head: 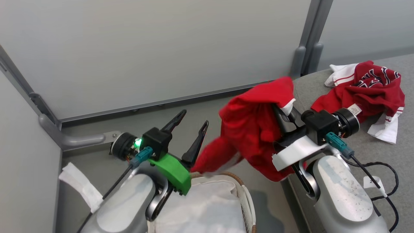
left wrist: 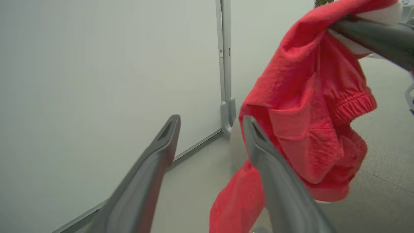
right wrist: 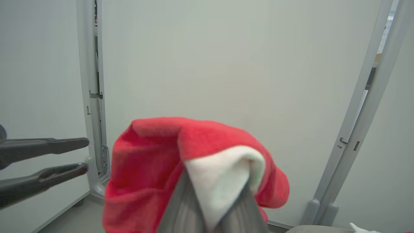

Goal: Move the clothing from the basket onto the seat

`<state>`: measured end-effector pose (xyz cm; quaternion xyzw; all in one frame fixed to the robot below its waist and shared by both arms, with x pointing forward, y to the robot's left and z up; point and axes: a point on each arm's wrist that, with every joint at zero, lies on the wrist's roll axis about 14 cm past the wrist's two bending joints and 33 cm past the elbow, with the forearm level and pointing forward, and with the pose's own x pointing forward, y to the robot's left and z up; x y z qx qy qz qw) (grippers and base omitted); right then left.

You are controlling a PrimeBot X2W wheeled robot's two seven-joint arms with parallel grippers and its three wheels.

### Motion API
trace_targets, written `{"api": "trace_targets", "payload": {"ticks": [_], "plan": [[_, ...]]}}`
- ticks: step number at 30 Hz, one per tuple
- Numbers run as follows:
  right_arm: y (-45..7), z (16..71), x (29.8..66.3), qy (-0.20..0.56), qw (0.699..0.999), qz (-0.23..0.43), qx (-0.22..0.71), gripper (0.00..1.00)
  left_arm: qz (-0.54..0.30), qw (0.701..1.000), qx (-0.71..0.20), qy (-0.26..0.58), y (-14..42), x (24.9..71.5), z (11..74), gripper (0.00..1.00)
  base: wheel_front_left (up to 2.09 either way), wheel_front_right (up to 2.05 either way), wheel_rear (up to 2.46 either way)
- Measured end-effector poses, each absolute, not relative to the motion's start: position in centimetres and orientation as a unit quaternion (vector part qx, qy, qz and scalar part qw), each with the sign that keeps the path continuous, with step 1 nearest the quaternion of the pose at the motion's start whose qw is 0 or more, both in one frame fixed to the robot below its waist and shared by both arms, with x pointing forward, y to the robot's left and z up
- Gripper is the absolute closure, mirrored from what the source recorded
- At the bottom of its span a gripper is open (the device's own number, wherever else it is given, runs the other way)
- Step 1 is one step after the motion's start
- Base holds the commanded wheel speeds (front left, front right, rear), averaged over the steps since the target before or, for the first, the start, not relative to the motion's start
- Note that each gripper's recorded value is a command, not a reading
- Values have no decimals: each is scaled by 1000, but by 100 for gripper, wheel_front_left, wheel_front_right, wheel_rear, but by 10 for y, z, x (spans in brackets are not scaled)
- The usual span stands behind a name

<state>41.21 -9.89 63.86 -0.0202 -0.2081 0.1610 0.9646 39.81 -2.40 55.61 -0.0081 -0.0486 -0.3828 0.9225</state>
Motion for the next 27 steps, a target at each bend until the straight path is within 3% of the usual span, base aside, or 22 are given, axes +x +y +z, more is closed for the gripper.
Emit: {"api": "trace_targets", "payload": {"ticks": [12, 27], "plan": [[-118, 613, 410, -178, 975, 132, -13, 100, -332, 938, -89, 35, -1, 364, 490, 0, 0, 0, 0], [-152, 612, 405, -174, 981, 86, -15, 100, -352, 931, -95, 29, -27, 355, 489, 0, 0, 0, 0]]}}
